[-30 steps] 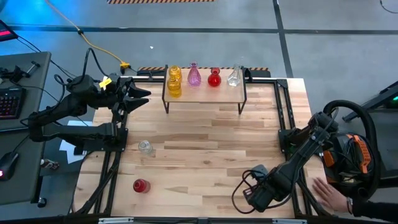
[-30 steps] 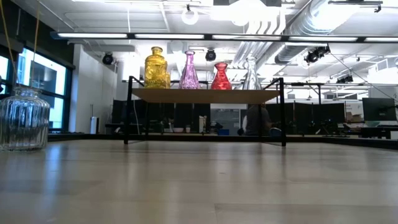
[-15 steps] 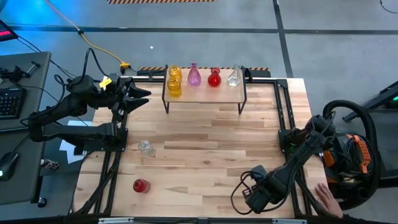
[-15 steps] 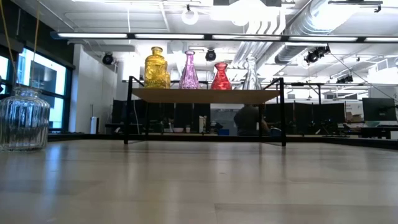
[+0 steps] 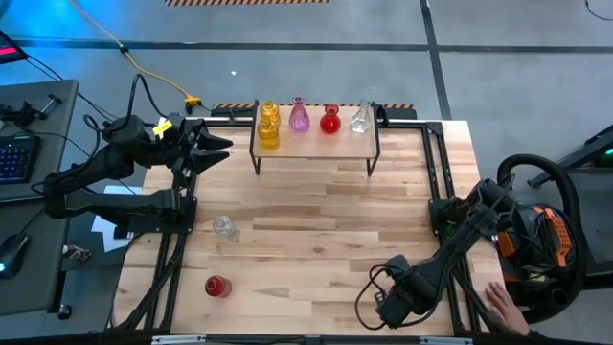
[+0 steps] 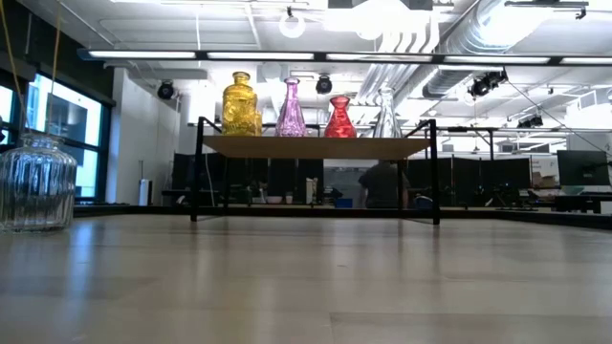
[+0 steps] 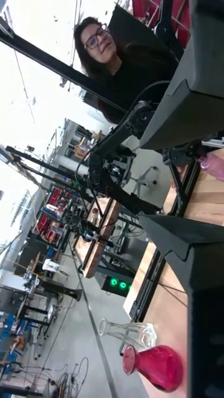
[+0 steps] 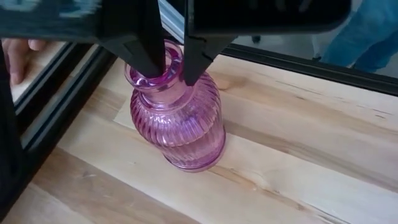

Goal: Sort vases onto shelf
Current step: Put the purple vase on the shelf

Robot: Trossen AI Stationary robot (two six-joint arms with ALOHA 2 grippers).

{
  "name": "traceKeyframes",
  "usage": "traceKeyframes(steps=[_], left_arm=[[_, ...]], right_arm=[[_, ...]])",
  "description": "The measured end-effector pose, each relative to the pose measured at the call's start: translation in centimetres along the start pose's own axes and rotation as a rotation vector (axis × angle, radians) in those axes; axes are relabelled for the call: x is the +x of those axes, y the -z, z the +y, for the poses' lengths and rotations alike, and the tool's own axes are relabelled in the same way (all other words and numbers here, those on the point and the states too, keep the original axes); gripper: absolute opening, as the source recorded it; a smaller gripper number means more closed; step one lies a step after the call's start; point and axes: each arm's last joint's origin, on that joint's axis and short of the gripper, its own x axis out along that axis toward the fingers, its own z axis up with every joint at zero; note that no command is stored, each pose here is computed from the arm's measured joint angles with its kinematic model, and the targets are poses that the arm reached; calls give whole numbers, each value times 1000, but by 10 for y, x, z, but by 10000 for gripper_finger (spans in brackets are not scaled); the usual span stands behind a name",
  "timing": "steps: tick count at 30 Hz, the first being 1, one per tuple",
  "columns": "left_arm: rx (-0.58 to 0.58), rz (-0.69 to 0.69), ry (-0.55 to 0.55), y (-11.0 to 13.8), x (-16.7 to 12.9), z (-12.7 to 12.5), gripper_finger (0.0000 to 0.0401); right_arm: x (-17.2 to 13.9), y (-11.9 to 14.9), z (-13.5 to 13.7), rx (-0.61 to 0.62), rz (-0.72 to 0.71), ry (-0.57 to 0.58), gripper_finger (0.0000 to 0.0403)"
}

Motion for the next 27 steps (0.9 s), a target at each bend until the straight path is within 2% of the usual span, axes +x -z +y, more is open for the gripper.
traceKeyframes(steps=[7, 15, 21, 27], left_arm=[[6, 0, -1, 0, 0, 0, 175], [5, 6, -4, 1, 2, 1, 175], [8, 28, -14, 3, 9, 3, 175], [23, 50, -24, 6, 16, 6, 175]], right_arm=[[-3, -2, 2, -25, 7, 1, 6], [-23, -10, 7, -63, -41, -41, 3], [-46, -20, 9, -100, -99, -73, 2], [-82, -37, 8, -141, -190, -116, 1]])
